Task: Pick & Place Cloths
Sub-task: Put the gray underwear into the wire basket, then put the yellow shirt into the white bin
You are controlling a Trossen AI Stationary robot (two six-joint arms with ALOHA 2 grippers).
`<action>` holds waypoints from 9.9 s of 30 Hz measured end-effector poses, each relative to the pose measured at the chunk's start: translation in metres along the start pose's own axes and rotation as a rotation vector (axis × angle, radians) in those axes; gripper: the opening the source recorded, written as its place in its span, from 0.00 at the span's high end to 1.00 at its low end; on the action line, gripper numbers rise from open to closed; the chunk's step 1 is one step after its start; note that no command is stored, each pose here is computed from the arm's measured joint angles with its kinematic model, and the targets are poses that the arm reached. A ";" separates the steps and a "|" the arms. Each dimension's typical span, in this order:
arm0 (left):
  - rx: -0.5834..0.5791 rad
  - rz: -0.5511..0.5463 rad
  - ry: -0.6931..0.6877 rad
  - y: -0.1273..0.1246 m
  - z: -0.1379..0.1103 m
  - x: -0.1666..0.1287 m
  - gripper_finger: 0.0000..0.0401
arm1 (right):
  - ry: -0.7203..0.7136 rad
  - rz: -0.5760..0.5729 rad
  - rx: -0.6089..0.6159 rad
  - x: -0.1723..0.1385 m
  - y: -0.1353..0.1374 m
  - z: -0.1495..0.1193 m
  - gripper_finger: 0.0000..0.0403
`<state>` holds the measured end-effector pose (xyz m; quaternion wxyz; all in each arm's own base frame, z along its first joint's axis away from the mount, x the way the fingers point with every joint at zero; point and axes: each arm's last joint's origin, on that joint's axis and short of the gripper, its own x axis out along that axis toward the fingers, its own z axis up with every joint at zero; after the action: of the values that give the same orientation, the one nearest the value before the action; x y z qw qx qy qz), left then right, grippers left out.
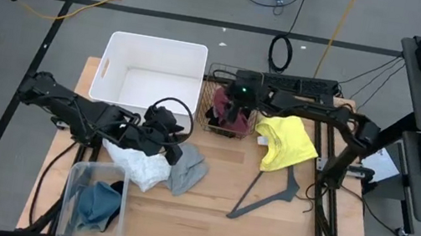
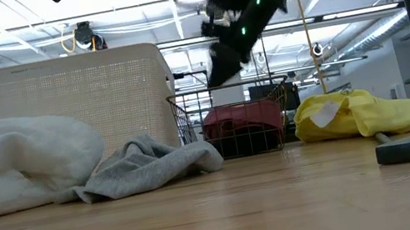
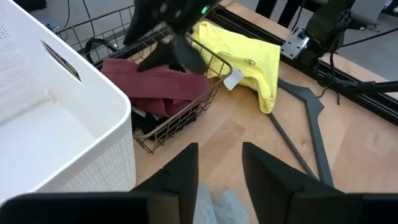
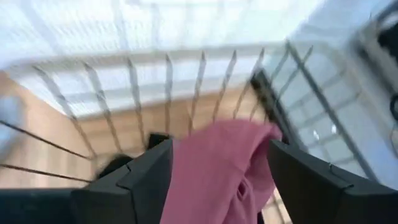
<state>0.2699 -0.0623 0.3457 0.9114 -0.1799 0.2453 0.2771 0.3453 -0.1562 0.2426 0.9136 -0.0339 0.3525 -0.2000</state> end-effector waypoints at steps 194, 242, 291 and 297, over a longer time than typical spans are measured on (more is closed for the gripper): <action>0.101 -0.492 -0.158 0.019 0.057 -0.029 0.45 | -0.551 0.459 -0.212 -0.198 0.117 0.051 0.97; 0.114 -0.431 -0.307 0.095 -0.055 -0.037 0.44 | -0.290 -0.130 -0.139 -0.132 -0.026 0.037 0.97; 0.134 -0.452 -0.335 0.094 -0.053 -0.038 0.44 | 0.163 0.088 0.115 0.028 -0.025 -0.032 0.55; 0.150 -0.474 -0.328 0.093 -0.054 -0.038 0.44 | 0.170 -0.026 0.020 0.019 -0.020 -0.026 0.37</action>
<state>0.1683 -0.0301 0.3049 0.9889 -0.1172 0.0655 0.0629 0.3340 -0.1805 0.2149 0.8781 -0.0120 0.4260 -0.2174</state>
